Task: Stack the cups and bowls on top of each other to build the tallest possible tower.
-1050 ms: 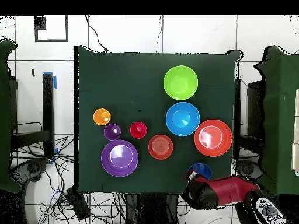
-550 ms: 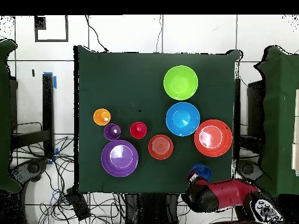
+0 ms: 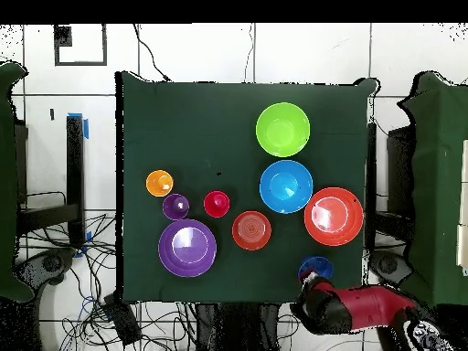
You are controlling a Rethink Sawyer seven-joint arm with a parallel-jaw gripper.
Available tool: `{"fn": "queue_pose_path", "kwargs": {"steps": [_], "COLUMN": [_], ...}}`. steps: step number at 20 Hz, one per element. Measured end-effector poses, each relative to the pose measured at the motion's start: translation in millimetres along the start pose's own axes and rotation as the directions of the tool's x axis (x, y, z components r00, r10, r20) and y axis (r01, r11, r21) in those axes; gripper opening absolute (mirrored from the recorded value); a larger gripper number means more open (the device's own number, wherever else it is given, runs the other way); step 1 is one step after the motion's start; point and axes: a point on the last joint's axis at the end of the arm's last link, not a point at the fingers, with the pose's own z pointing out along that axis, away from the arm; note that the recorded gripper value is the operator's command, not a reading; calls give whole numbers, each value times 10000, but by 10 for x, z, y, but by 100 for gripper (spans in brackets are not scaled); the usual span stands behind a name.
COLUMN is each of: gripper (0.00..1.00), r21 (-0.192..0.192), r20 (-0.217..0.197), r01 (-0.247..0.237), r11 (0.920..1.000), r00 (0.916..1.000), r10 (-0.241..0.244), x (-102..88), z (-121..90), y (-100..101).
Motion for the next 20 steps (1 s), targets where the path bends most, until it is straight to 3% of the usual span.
{"fn": "queue_pose_path", "kwargs": {"steps": [8, 11, 20], "gripper": [100, 100, 100], "r21": [-350, -409, -642], "r20": [467, 629, 880], "r01": [-1093, -1284, -1268], "r11": [9934, 9909, 9898], "r00": [9927, 9894, 9873], "r10": [1109, 1309, 1322], "x": [-358, -477, -616], "z": [-178, -266, -380], "y": [-47, -28, 108]}}
